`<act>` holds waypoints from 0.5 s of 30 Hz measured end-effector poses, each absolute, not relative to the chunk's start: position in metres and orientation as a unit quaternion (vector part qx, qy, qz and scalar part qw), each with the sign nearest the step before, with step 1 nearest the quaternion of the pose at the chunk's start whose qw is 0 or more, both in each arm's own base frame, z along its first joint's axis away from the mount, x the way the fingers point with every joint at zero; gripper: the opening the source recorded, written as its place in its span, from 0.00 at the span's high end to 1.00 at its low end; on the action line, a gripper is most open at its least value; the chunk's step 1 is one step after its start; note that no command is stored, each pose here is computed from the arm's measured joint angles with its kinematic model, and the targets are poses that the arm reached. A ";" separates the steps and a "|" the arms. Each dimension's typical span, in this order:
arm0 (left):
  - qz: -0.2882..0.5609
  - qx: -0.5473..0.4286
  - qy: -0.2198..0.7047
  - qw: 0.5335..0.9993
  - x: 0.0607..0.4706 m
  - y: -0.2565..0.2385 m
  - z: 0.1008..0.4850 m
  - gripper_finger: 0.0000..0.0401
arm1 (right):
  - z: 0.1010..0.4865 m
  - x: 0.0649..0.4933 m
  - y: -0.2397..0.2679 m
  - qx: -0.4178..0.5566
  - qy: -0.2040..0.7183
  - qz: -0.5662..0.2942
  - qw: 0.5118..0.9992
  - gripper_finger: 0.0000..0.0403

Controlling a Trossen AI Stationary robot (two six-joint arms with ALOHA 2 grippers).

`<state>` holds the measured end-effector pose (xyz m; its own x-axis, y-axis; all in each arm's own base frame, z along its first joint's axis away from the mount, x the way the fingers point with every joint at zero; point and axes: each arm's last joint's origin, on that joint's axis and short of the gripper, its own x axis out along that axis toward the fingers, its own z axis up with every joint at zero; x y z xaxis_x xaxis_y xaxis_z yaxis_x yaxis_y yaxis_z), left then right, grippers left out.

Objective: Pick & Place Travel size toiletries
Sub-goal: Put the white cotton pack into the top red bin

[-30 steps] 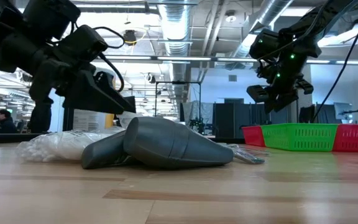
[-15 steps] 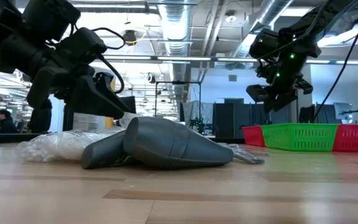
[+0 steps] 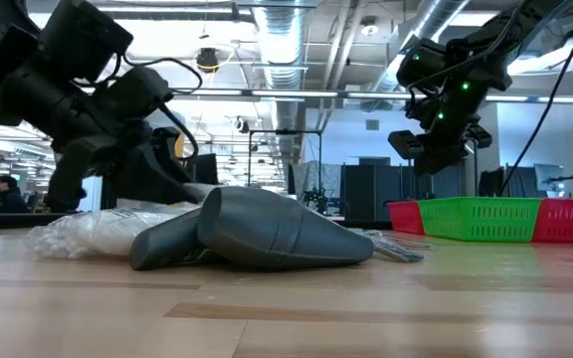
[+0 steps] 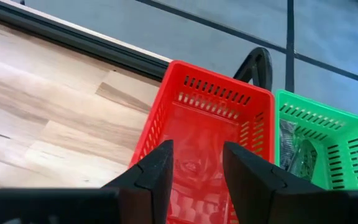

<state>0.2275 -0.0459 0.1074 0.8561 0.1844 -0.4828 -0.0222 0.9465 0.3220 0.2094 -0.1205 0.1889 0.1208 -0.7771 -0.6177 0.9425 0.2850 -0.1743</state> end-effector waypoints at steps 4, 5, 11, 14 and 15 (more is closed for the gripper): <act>0.071 0.143 0.251 0.955 0.228 -0.045 0.111 0.84 | 0.189 0.209 -0.121 0.131 0.315 -0.583 0.737 0.68; 0.073 0.142 0.246 0.956 0.228 -0.045 0.113 0.88 | 0.189 0.209 -0.121 0.131 0.315 -0.583 0.737 0.68; 0.074 0.134 0.227 0.962 0.228 -0.045 0.121 0.99 | 0.189 0.209 -0.121 0.124 0.321 -0.580 0.738 0.68; 0.075 0.129 0.214 0.965 0.227 -0.045 0.126 1.00 | 0.189 0.209 -0.121 0.122 0.322 -0.579 0.739 0.68; 0.076 0.128 0.210 0.966 0.227 -0.045 0.129 1.00 | 0.189 0.209 -0.121 0.122 0.322 -0.579 0.739 0.68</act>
<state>0.2272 -0.0450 0.1285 0.9004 0.1998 -0.3866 -0.0923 0.9558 0.2790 0.2095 -0.1207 0.1890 0.1223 -0.7764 -0.6183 0.9343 0.3002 -0.1922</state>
